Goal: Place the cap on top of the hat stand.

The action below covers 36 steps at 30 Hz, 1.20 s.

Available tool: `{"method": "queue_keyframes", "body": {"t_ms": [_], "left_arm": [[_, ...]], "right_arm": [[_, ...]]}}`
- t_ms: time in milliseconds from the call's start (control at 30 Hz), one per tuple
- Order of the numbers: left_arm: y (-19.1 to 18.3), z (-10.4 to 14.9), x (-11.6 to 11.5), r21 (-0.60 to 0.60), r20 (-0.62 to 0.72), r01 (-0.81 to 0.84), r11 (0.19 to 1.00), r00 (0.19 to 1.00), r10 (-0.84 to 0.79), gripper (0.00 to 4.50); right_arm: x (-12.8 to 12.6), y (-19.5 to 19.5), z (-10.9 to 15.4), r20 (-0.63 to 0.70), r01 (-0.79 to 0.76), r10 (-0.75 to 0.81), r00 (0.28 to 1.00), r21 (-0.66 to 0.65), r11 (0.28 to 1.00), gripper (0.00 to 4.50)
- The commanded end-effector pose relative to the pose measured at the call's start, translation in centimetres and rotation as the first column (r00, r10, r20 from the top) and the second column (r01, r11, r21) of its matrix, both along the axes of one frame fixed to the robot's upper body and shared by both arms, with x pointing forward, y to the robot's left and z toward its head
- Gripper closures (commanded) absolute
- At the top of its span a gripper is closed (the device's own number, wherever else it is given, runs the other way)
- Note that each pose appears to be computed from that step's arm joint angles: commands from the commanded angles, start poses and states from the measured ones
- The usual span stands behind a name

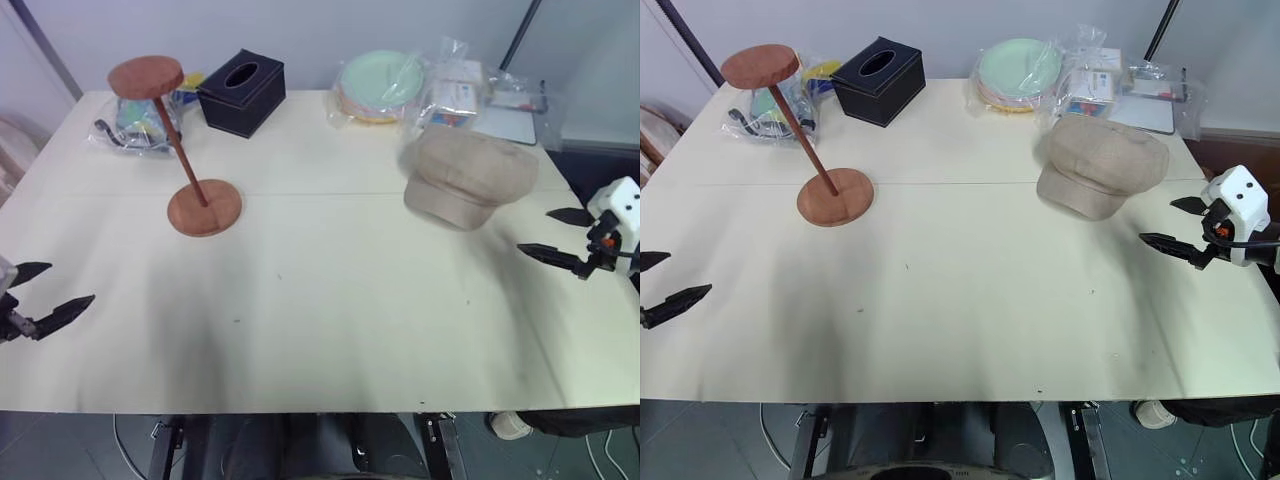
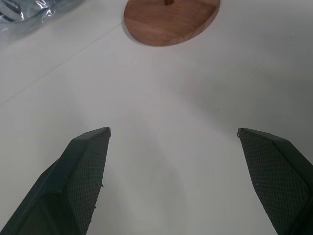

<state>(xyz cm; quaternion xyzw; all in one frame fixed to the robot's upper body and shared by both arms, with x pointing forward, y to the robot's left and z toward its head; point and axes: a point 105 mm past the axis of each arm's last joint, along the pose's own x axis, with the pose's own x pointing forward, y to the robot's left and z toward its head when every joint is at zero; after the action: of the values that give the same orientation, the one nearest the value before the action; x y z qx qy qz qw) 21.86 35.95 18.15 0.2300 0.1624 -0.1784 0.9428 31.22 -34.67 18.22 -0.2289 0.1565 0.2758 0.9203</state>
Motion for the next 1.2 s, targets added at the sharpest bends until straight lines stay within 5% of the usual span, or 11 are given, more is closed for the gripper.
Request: {"method": "queue_keyframes", "body": {"t_ms": [33, 533, 900, 1200], "left_arm": [[0.2, 1.0, -0.1, 0.03, 0.018, 0.002, 1.0, 1.0, -0.003, 0.14], [-1.2, 1.7, 0.9, -0.047, 0.042, 0.053, 0.998, 0.998, -0.051, 0.14], [-14.4, 4.4, 1.4, -0.27, 0.082, 0.509, 0.817, 0.858, -0.507, 0.14], [-19.3, 5.5, 2.9, -0.315, 0.129, 0.653, 0.689, 0.748, -0.651, 0.14]], "right_arm": [[-0.1, -0.4, 1.0, 0.043, 0.006, -0.006, 0.999, -0.003, 1.0, 0.0], [0.2, -1.2, 0.9, 0.065, 0.053, -0.05, 0.997, -0.039, 0.998, 0.0], [1.9, 8.2, 1.6, 0.211, 0.022, 0.046, 0.976, -0.31, 0.951, 0.0], [5.6, 12.2, -1.1, 0.391, 0.217, 0.014, 0.92, -0.539, 0.814, 0.0]]}}
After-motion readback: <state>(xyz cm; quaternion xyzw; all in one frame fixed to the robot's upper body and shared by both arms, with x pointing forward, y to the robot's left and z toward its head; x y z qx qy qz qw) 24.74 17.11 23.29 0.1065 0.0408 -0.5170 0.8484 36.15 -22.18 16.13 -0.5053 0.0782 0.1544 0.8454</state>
